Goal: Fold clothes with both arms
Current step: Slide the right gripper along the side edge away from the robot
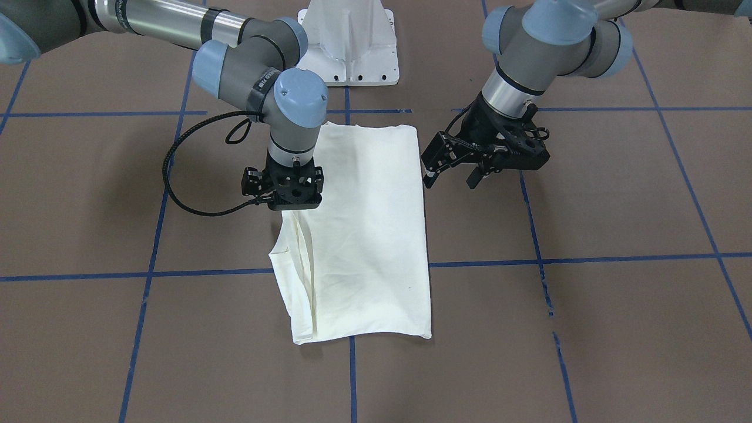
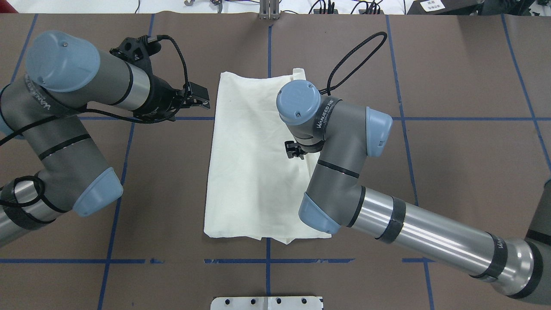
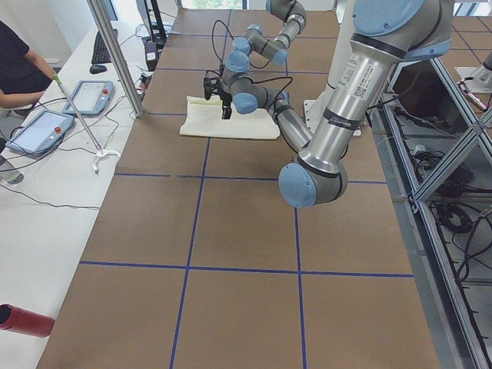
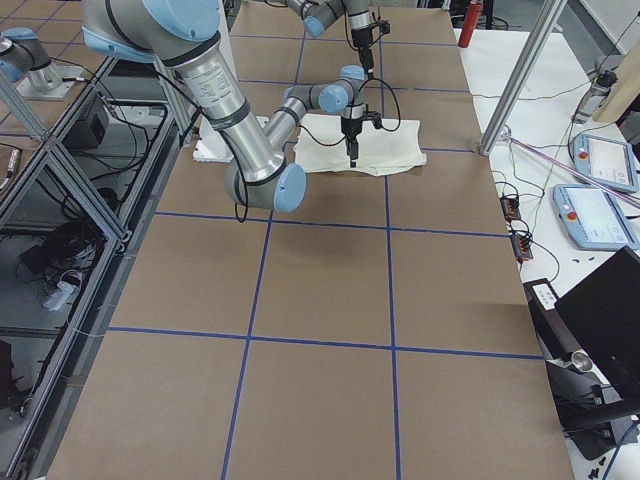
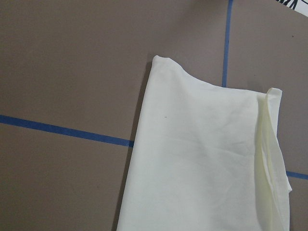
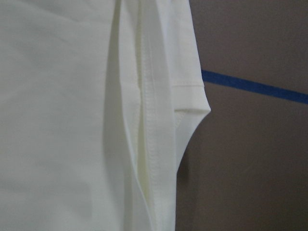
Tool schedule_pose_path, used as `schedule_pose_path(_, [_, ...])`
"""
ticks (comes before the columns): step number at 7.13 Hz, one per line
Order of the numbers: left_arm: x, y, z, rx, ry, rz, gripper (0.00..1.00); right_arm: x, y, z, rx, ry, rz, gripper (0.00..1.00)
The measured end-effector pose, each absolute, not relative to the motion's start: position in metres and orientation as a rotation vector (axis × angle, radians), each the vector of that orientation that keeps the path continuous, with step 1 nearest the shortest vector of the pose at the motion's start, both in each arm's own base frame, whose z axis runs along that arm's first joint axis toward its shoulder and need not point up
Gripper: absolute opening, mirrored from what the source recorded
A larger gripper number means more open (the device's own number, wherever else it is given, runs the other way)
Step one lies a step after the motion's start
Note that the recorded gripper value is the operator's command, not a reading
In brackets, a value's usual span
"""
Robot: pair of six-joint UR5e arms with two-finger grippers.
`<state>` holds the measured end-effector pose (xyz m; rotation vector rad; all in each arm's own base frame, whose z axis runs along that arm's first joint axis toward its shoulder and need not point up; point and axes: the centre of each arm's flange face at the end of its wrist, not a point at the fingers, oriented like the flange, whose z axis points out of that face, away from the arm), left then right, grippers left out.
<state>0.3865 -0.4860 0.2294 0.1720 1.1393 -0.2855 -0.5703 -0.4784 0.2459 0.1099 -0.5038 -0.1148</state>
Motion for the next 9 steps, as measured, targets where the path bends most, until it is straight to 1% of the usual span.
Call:
schedule_pose_path(2, [0.387,-0.486,0.23,0.173,1.139,-0.284,1.0,-0.582,-0.504,0.255,0.121,-0.506,-0.108,1.0])
schedule_pose_path(6, [0.389,-0.486,0.229,0.172,1.14,-0.282,1.0,-0.576,-0.526,0.281,0.111,-0.467,-0.11,1.0])
schedule_pose_path(9, [0.392,-0.483,0.222,0.17,1.15,-0.278,1.0,-0.523,-0.567,0.329,0.11,-0.414,-0.154,1.0])
